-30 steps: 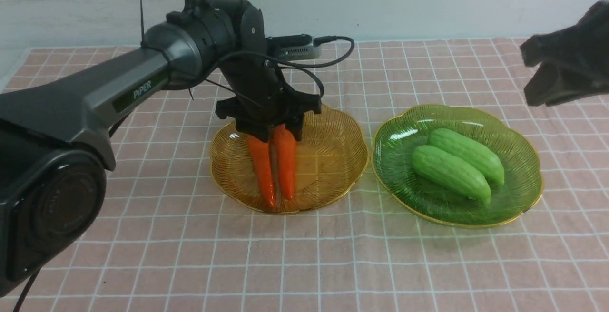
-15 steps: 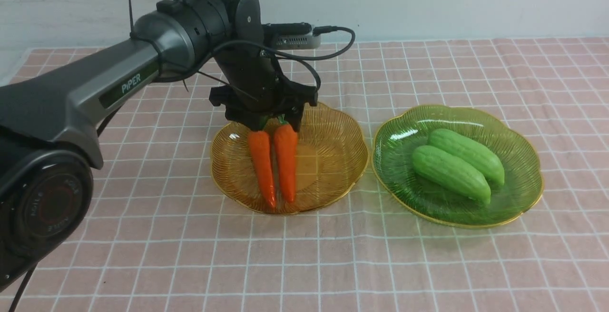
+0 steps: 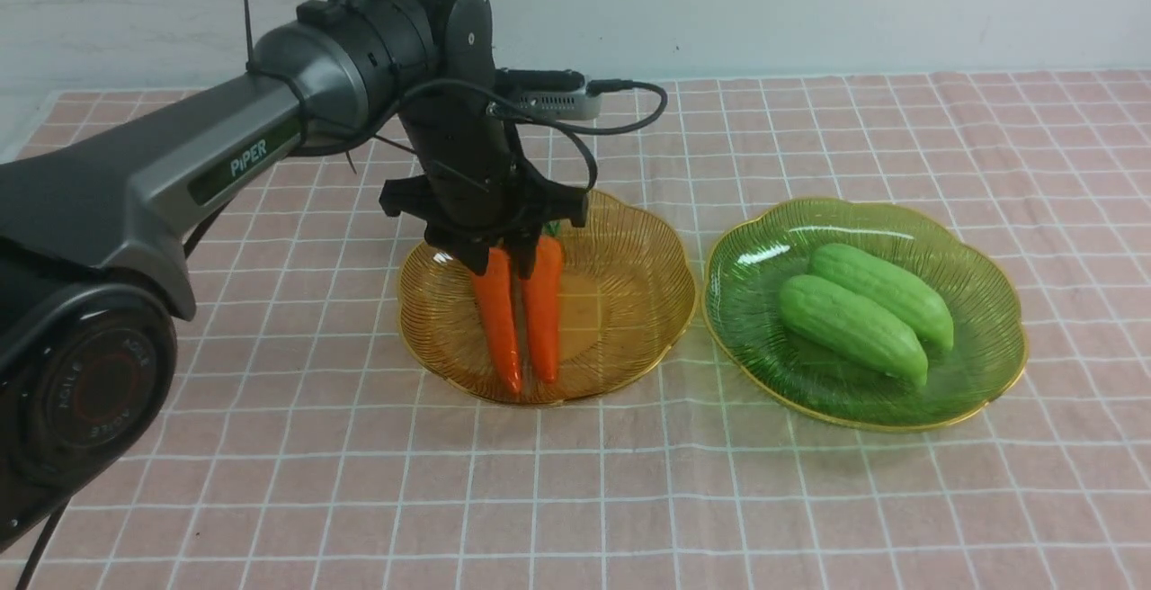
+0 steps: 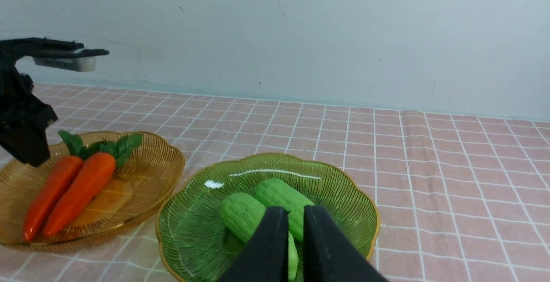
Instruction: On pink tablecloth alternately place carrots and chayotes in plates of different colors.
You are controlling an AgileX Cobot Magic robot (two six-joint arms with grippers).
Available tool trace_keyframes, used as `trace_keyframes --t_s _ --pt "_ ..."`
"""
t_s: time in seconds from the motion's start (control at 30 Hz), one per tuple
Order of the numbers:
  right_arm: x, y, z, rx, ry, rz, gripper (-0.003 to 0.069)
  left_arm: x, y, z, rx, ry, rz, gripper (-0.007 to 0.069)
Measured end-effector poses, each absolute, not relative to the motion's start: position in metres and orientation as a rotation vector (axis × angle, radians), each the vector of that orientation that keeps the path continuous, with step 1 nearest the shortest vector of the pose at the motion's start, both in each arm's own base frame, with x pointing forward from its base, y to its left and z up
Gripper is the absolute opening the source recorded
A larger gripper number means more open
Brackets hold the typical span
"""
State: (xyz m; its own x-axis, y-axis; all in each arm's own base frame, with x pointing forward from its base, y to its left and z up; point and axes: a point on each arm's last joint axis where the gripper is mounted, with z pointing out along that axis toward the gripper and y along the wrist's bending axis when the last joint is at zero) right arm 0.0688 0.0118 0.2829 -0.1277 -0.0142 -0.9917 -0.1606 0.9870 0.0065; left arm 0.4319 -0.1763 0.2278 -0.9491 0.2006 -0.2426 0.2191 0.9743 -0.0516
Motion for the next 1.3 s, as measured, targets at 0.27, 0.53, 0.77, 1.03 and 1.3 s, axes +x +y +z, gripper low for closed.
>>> trace_keyframes --t_s 0.27,0.53,0.77,1.03,1.3 --pt "0.068 0.012 0.274 -0.138 1.771 0.129 0.0047 0.423 -0.168 0.250 0.372 2.875 -0.035 -0.0003" --pt "0.058 0.009 0.227 -0.128 1.791 0.119 0.0046 0.403 -0.156 0.314 0.416 2.723 -0.014 -0.0003" --pt "0.053 0.006 0.182 -0.082 1.825 0.075 0.0045 0.382 -0.158 0.349 0.430 2.651 -0.093 -0.0003" --pt "0.054 0.003 0.178 -0.033 1.813 0.038 0.0045 0.328 -0.163 0.381 0.533 2.595 -0.164 -0.0003" --pt "0.054 0.003 0.178 -0.032 1.809 0.037 0.0045 0.252 -0.126 0.388 0.574 2.602 -0.126 -0.0003"
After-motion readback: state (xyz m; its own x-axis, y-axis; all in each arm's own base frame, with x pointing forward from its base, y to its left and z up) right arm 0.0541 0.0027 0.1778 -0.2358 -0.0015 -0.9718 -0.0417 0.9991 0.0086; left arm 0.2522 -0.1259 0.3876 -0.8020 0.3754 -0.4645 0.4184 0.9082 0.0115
